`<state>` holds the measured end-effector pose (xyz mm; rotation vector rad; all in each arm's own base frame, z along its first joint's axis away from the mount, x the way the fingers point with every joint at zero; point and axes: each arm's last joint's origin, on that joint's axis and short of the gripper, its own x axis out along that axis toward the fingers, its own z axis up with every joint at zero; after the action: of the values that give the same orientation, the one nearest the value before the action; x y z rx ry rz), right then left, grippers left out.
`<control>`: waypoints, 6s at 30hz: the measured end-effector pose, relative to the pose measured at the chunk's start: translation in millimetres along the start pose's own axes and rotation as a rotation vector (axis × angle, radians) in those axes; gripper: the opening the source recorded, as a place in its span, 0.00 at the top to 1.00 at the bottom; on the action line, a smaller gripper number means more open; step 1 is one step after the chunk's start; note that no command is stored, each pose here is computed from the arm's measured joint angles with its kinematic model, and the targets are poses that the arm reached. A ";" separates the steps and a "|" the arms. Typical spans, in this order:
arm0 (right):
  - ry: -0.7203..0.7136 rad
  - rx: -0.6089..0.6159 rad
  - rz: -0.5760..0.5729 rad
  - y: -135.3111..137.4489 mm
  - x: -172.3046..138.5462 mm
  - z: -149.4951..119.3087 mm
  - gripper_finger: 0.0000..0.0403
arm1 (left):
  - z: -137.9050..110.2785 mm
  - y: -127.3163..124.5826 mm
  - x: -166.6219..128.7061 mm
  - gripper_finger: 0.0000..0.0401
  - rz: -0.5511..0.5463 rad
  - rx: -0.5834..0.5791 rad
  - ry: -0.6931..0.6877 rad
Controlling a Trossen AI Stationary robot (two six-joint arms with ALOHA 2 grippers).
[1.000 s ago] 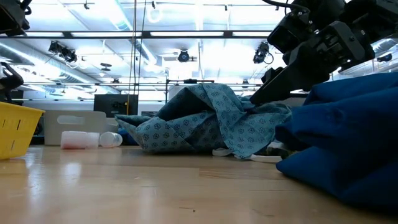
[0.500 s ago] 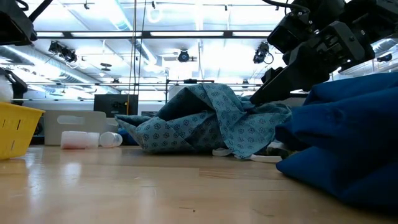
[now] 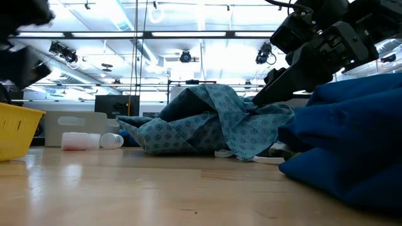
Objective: Pick & place medical supplies in basket/bin
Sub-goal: Put the white pill bottle into the gray bin
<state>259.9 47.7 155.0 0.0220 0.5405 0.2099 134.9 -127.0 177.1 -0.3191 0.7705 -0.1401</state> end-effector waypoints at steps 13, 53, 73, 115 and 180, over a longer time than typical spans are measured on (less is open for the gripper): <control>0.001 -0.009 0.000 0.0 0.0 -0.1 0.43 | 22.9 37.7 -0.4 0.46 0.465 -0.049 -0.155; 0.008 -0.045 -0.001 -0.2 0.0 -0.5 0.43 | 36.2 112.5 35.7 0.62 0.632 -0.158 0.356; 0.007 -0.046 -0.001 -0.3 0.0 -0.4 0.43 | 97.1 74.9 24.4 0.62 0.412 0.223 -0.308; -0.009 -0.088 0.000 -0.2 0.0 1.1 0.43 | 36.7 162.8 -17.6 0.62 1.358 -0.334 -0.416; 0.040 -0.074 0.013 0.2 0.0 -3.6 0.43 | 82.8 175.4 9.5 0.49 0.676 -0.543 0.156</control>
<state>257.9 47.8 151.9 -0.0509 0.5717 0.2434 201.2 55.2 168.1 -0.5454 1.0282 0.6998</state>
